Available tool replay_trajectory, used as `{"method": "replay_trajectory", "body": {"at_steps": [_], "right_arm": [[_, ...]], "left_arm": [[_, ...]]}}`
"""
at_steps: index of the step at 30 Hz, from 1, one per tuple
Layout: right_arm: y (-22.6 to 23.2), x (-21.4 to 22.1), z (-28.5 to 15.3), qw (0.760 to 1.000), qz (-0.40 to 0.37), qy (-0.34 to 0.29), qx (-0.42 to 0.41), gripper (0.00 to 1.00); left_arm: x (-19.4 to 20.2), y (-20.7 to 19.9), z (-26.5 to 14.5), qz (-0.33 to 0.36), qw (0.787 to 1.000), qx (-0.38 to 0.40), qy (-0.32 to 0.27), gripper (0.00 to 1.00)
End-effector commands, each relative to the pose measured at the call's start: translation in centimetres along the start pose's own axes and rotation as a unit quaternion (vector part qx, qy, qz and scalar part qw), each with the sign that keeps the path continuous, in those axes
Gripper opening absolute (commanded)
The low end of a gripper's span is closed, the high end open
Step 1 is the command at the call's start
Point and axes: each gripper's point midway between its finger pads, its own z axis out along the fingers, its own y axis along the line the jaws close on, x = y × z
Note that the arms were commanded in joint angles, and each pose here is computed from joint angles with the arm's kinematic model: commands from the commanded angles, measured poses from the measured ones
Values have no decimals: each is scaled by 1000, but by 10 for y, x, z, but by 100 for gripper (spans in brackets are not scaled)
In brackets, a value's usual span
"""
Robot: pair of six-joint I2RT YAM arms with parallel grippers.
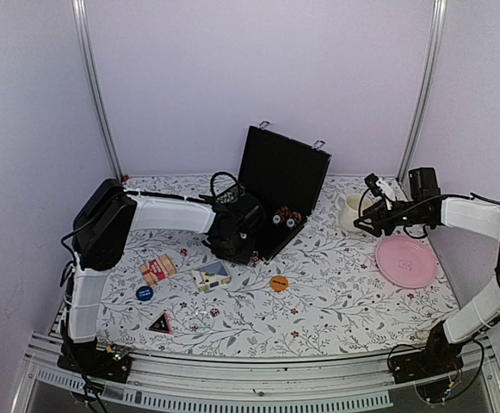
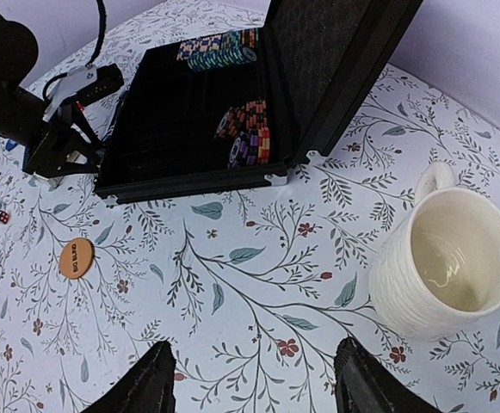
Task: Pack up texas hold em set
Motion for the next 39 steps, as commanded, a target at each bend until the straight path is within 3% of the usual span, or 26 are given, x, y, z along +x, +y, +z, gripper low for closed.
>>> {"method": "replay_trajectory", "body": {"at_steps": [1,10,16,19,24,28,29,31,35,36,37,39], "right_arm": [[2,-6,0,1000,-4,-4,-13,58],[2,-3,3,1000,2,-1,-20,58],[2,0,7,1000,10,4,-28,58],[2,0,7,999,11,5,-29,58],[4,-2,5,999,12,1,-31,58],[4,-3,6,999,12,1,-31,58],[4,-3,5,999,12,1,-32,58],[4,-4,5,999,11,-1,-31,58],[5,-4,4,999,10,0,-31,58],[5,-4,4,999,11,-1,-31,58],[5,-4,3,999,10,-1,-30,58],[5,-4,3,999,11,-1,-30,58]], "left_arm": [[20,-18,7,62,998,20,12,40],[75,-34,-24,135,987,65,64,37],[113,-92,-53,223,955,170,92,39],[115,-98,-54,231,952,176,99,48],[83,-88,-73,232,959,147,64,70],[52,-66,-85,200,970,132,30,73],[43,-53,-82,182,976,115,23,72],[30,-29,-73,143,986,88,19,59],[5,-1,-60,88,994,71,-4,14],[0,3,-57,79,995,67,-13,7],[-6,7,-53,72,995,67,-19,2],[-16,3,-48,73,994,78,-28,0]]}}
